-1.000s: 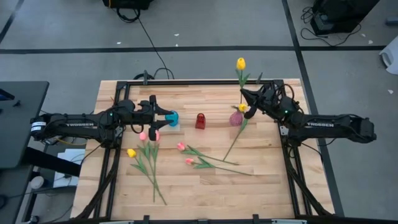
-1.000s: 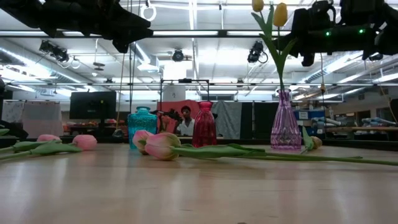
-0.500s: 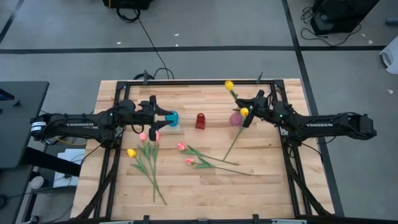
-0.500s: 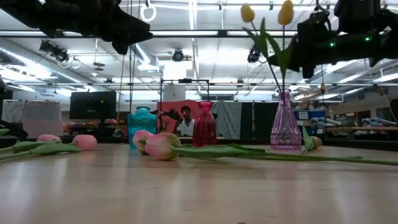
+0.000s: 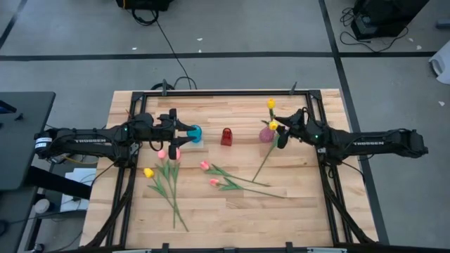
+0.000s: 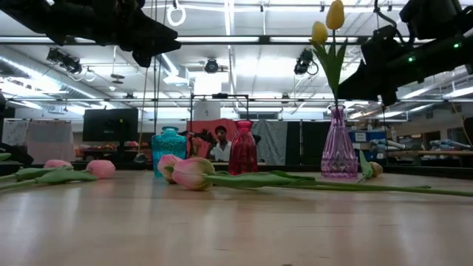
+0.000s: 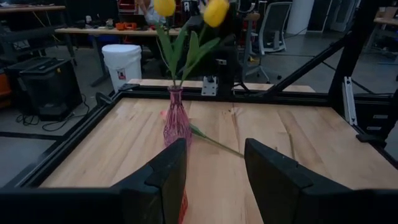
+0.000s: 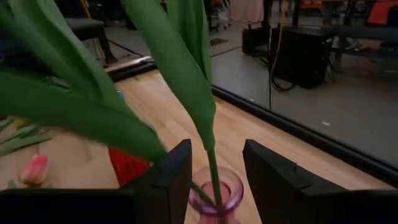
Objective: Sort flowers into vase by color
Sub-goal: Put the middle pink flower into the red vase
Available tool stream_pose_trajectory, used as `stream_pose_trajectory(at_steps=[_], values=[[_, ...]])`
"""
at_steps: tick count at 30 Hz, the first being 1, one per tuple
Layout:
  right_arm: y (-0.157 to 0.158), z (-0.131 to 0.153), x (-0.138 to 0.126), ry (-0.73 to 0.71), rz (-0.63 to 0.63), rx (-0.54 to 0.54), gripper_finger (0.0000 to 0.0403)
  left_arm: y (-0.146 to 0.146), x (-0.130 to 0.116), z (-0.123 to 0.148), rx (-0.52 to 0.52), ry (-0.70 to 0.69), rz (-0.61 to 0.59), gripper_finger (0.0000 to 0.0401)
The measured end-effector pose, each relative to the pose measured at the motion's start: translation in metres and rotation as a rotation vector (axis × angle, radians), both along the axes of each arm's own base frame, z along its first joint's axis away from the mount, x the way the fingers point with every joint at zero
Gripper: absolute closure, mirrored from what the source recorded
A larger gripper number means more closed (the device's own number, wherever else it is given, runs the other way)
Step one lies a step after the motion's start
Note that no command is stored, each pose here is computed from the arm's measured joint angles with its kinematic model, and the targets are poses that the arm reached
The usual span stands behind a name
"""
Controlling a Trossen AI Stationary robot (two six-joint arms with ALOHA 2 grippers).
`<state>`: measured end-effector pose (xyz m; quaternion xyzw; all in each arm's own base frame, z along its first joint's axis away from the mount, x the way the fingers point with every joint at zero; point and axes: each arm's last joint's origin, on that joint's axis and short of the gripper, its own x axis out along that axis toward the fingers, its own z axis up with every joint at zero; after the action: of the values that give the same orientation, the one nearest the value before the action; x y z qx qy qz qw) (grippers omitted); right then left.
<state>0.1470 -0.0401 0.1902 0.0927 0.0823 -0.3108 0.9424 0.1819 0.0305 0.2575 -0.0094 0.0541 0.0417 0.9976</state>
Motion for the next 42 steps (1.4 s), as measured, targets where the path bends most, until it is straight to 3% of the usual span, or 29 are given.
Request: stream_pose_trajectory(at_steps=[10, 17, 24, 29, 34, 42], values=[[0.017, 0.029, -0.004, 0.128, -0.101, 0.084, 0.0245, 0.000, -0.001, -0.004, -0.006, 0.046, -0.005, 0.0233], [0.028, 0.045, -0.007, 0.217, -0.162, 0.248, 0.0245, -0.001, 0.000, -0.005, -0.066, 0.045, -0.037, 0.0233], [0.039, 0.033, -0.006, 0.364, -0.220, 0.446, 0.0245, 0.000, 0.010, -0.017, -0.107, 0.105, -0.044, 0.0233], [0.048, 0.019, 0.008, 0.453, -0.173, 0.549, 0.0245, 0.000, 0.025, -0.034, -0.125, 0.175, -0.068, 0.0233], [0.064, 0.006, 0.027, 0.492, -0.101, 0.560, 0.0245, -0.006, 0.040, -0.045, -0.135, 0.204, -0.130, 0.0233], [0.103, -0.013, 0.052, 0.506, 0.101, 0.584, 0.0251, -0.013, 0.053, -0.025, -0.092, 0.231, -0.170, 0.0233]])
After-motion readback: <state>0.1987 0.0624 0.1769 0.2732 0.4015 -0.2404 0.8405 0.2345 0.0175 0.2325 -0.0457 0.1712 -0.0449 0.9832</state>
